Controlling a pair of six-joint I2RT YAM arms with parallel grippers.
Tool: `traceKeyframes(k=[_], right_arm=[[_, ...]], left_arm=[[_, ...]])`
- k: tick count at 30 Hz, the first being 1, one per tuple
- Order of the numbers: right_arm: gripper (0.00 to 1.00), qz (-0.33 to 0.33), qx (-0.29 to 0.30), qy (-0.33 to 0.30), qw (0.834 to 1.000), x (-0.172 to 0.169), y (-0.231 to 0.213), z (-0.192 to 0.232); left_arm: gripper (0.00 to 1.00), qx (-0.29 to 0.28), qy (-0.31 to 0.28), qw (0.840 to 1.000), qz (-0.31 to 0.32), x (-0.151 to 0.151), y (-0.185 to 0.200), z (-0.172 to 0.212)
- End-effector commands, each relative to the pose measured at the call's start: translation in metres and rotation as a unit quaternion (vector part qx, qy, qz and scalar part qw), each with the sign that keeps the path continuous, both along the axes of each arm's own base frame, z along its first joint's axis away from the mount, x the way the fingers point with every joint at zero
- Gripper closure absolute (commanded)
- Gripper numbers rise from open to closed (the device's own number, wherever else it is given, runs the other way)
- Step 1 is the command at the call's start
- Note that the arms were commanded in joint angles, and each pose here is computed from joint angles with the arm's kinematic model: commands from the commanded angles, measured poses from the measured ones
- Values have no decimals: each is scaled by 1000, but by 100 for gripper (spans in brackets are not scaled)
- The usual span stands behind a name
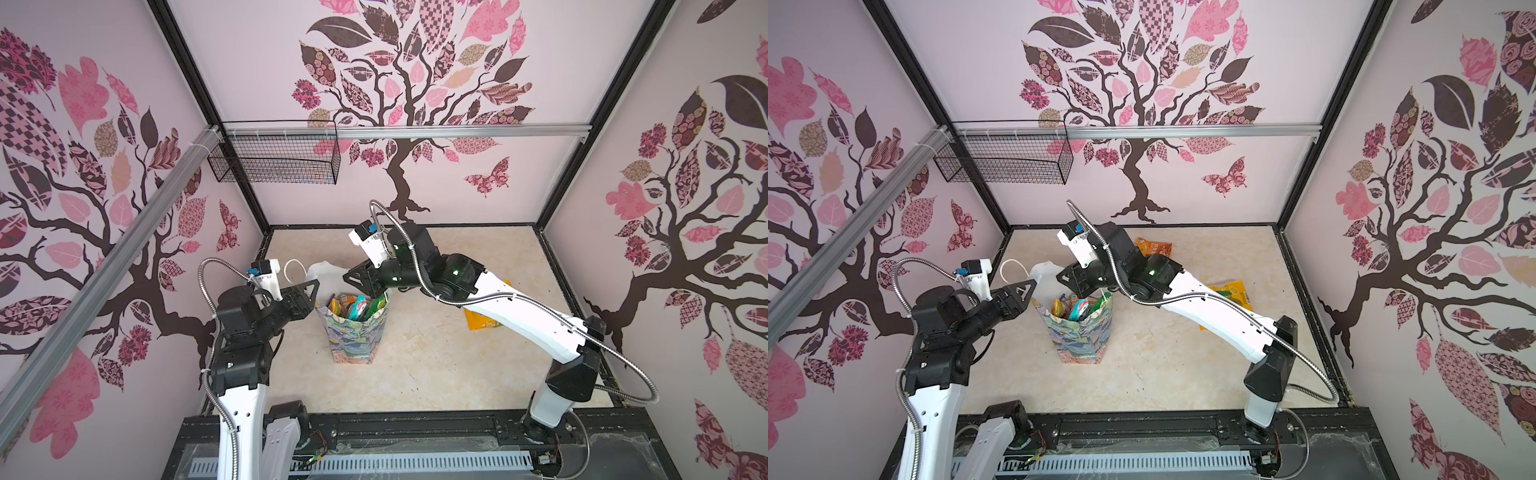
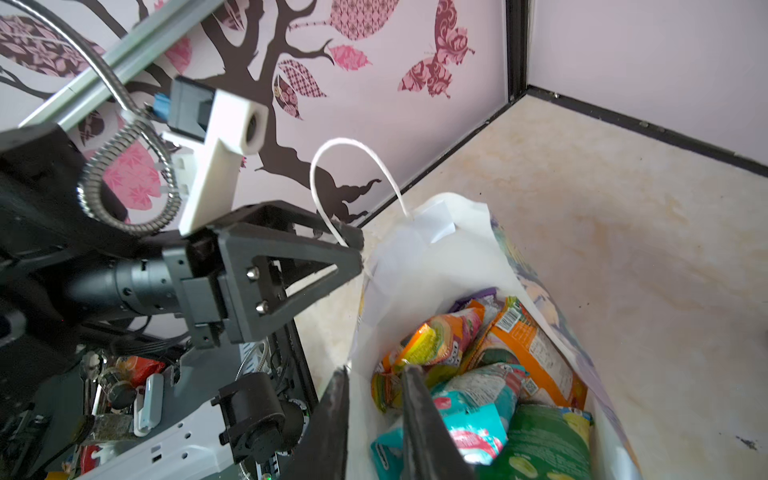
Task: Place the snacks into the paper bag
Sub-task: 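Lower the Fox's packet into the bag and open the right gripper, then draw the right gripper back toward the orange corn-chip packet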
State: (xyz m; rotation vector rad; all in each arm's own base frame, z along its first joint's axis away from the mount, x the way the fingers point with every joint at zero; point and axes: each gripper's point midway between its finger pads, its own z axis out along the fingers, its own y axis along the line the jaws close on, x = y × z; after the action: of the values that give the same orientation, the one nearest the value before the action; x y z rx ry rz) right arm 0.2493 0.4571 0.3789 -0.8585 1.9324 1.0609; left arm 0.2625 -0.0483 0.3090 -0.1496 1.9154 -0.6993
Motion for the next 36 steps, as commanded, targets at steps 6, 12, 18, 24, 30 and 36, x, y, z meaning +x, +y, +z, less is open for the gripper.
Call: traceKeyframes(k=[6, 12, 18, 24, 30, 36], right_arm=[[73, -42, 10, -45, 998, 6, -16, 40], [67, -142, 111, -73, 981, 3, -66, 66], [67, -301, 105, -103, 942, 21, -154, 17], [62, -367, 63, -68, 926, 57, -212, -28], [52, -384, 19, 26, 923, 105, -230, -118], [40, -380, -64, 72, 920, 133, -223, -193]], left_arm=[[49, 3, -10, 1000, -3, 0, 0, 2], [43, 7, -7, 1000, 8, 0, 3, 0], [43, 7, 0, 1000, 12, 2, 5, -3], [43, 13, 2, 1000, 19, 3, 8, -4], [43, 22, -1, 999, 35, 1, 13, -4], [43, 22, 5, 999, 33, 1, 12, -6]])
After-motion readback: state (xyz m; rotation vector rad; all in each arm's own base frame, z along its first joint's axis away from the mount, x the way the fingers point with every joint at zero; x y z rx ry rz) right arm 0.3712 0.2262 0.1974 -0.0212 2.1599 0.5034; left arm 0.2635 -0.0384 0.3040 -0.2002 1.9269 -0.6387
